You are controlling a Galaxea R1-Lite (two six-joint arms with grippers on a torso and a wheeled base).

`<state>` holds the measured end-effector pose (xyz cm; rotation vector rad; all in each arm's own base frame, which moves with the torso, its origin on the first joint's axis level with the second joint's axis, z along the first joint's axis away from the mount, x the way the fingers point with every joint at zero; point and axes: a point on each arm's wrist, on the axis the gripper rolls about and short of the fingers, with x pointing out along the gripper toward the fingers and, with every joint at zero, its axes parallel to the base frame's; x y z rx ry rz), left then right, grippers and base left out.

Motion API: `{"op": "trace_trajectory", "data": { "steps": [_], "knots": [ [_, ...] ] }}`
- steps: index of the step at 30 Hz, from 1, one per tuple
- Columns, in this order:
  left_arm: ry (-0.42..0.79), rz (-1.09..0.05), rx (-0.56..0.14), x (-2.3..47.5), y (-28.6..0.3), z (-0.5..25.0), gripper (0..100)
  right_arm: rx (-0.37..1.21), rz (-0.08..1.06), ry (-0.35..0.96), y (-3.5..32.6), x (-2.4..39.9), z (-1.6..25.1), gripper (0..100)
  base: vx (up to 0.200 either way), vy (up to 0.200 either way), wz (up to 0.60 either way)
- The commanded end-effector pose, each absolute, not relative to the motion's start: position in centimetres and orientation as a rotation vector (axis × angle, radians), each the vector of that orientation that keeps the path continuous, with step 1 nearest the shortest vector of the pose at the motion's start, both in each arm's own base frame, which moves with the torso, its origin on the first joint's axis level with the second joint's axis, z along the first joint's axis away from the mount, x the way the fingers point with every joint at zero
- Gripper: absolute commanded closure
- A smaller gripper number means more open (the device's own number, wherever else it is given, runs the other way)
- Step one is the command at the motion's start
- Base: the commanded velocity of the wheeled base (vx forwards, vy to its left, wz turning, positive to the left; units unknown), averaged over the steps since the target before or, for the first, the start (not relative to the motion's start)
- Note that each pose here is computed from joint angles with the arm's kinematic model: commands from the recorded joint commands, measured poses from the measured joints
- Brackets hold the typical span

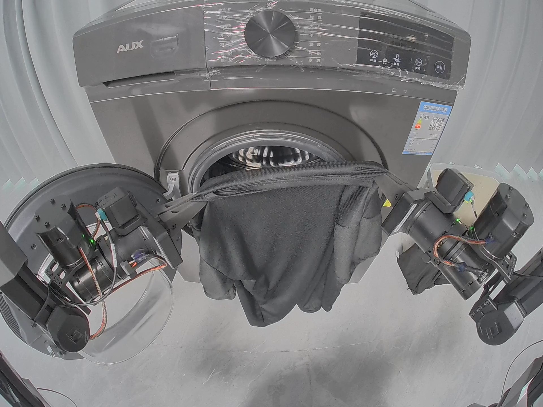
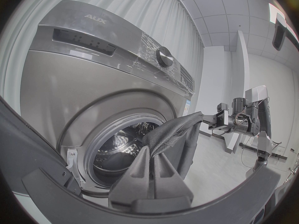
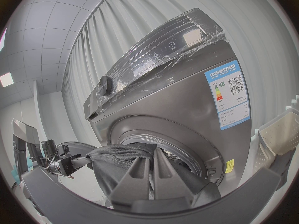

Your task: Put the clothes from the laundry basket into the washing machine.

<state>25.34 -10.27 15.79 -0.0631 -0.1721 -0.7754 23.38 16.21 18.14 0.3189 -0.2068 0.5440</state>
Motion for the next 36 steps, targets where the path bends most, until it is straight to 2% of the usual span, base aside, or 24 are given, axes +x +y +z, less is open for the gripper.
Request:
{"op": "trace_trajectory", "data": {
  "steps": [1, 12, 22, 36],
  "knots": [
    [-0.17, -0.775, -0.063, 25.5, -10.3, 15.7, 100, 0.317, 0.543, -0.201, 16.2, 23.3, 18.0, 100, 0.0, 0.0, 0.0],
    [-0.169, -0.77, -0.062, 25.8, -10.4, 15.6, 100, 0.32, 0.55, -0.206, 16.4, 23.3, 18.2, 100, 0.0, 0.0, 0.0],
    [-0.241, -0.727, -0.079, 26.5, -10.2, 17.3, 100, 0.306, 0.551, -0.163, 16.0, 22.6, 17.2, 100, 0.0, 0.0, 0.0],
    [-0.227, -0.745, -0.073, 26.2, -10.6, 17.0, 100, 0.3, 0.555, -0.138, 16.0, 22.3, 16.4, 100, 0.0, 0.0, 0.0]
  ]
}}
